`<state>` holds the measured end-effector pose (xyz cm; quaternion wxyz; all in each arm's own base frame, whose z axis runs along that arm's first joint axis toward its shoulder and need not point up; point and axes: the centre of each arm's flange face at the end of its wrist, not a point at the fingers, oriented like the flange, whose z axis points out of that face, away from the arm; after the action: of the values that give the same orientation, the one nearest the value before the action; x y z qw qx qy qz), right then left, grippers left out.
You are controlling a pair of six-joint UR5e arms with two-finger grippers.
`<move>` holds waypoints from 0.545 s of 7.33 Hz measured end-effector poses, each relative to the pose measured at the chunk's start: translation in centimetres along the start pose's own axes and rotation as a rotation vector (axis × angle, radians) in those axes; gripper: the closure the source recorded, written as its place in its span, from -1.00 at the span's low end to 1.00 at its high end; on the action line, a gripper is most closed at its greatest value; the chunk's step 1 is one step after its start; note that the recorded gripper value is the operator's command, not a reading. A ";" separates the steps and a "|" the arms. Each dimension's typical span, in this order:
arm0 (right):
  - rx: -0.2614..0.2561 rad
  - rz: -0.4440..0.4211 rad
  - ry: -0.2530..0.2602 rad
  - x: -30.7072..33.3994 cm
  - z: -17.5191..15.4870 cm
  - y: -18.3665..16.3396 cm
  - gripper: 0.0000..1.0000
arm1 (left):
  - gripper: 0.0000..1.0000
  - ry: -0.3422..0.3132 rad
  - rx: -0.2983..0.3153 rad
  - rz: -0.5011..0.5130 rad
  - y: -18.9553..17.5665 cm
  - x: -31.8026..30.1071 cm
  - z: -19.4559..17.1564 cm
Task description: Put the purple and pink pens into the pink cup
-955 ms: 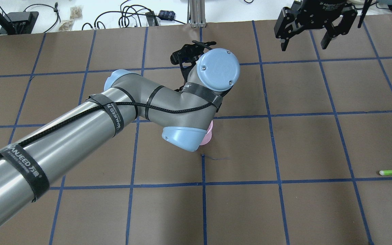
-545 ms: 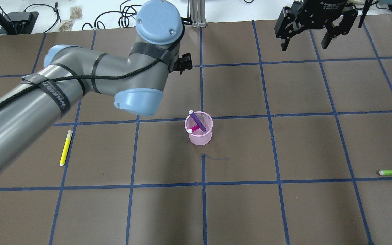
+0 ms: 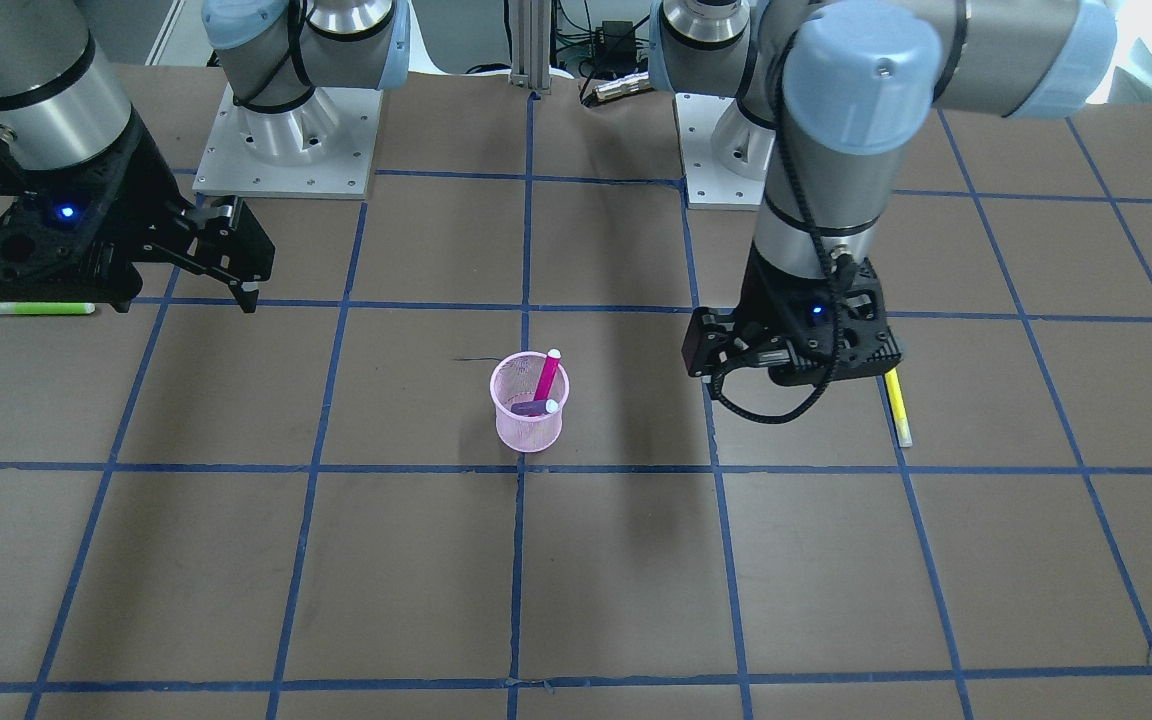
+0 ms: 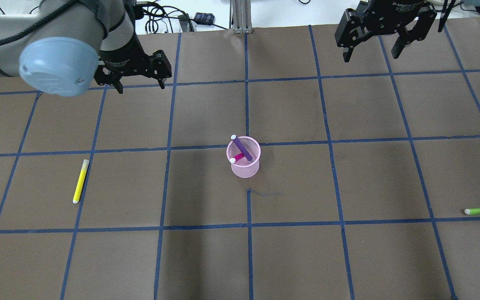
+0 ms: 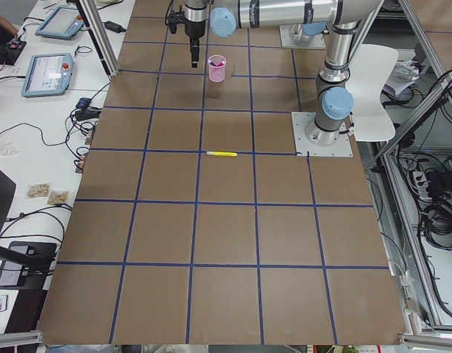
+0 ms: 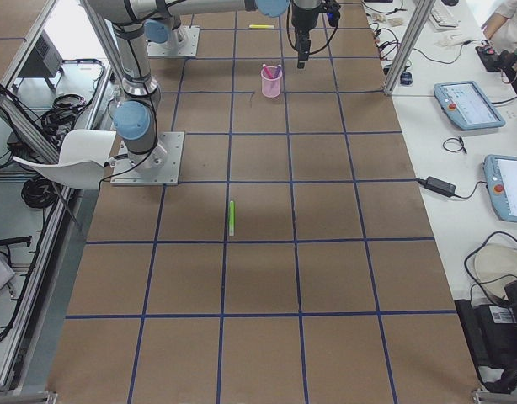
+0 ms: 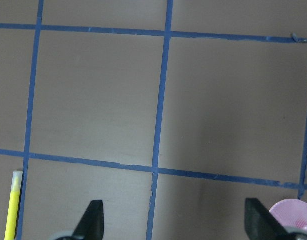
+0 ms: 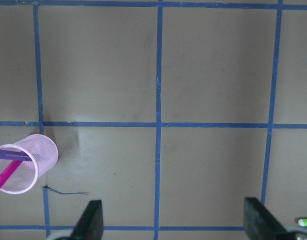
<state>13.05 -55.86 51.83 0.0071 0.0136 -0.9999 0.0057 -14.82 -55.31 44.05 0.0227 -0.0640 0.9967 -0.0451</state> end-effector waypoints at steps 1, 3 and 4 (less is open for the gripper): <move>0.014 0.000 -0.003 -0.1 -0.4 0.0 -1.00 | -1.00 0.007 -0.027 0.012 0.6 -1.7 -1.2; 0.031 -0.002 -0.005 -0.2 -1.2 0.2 -1.00 | -1.00 0.008 -0.087 0.103 2.6 -4.2 -3.1; 0.033 -0.005 -0.003 -0.2 -1.2 0.2 -1.00 | -1.00 0.007 -0.108 0.122 3.6 -4.9 -3.6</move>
<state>13.31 -55.67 53.05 0.0053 0.0160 -0.9996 0.0224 -10.65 -50.79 47.52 0.0186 -0.0041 0.9998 0.0099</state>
